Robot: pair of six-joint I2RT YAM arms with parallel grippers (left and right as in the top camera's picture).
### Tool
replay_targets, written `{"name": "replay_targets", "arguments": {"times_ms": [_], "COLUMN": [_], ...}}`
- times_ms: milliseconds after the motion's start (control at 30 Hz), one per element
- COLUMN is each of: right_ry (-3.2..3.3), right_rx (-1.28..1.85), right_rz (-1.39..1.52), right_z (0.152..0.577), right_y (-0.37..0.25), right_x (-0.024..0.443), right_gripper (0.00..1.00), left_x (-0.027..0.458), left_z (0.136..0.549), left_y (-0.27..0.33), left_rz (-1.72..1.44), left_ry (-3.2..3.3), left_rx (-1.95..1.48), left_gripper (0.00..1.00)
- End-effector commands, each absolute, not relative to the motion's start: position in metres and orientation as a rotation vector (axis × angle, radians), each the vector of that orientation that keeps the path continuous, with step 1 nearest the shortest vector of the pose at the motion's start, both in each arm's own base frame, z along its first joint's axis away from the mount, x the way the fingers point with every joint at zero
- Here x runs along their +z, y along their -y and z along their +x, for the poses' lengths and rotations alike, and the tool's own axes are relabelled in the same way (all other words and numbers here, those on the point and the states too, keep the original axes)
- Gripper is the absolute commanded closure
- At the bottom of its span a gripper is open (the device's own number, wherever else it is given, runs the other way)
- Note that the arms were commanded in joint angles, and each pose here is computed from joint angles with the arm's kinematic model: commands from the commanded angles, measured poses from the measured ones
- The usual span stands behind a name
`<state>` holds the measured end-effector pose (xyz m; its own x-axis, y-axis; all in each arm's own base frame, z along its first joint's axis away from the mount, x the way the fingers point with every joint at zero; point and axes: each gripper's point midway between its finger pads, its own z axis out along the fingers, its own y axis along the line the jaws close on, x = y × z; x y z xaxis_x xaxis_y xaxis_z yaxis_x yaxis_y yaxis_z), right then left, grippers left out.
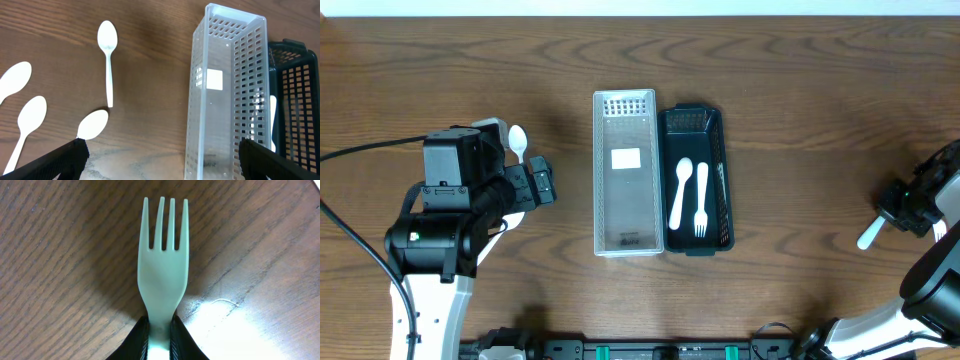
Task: Pack container
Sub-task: 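Grasp a white fork with the right gripper, then place the fork into the black basket and release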
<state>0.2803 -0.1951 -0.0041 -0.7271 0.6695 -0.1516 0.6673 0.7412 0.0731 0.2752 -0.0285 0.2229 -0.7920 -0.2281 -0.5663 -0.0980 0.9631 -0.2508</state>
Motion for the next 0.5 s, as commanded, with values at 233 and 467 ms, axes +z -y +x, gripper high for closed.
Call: {"name": "replay_targets", "arguments": {"times_ms": [233,467], "right_ry": [-2.762,-2.599], "right_rx": [0.069,0.155], "right_rz": [0.749,0.411], "right_z": [0.335,0.379], "right_y": [0.129,0.022], "right_x": [0.064,0.170], "right_gripper": [0.99,0.99], "left_x": [0.231,0.231], "left_z": [0.277,0.277], "left_y": [0.031,0.031], "left_rz": [-0.220,-0.220], "left_ry": [-2.466,-2.466], "left_rx": [-0.291,-0.291], "left_gripper": [0.02,0.02]}}
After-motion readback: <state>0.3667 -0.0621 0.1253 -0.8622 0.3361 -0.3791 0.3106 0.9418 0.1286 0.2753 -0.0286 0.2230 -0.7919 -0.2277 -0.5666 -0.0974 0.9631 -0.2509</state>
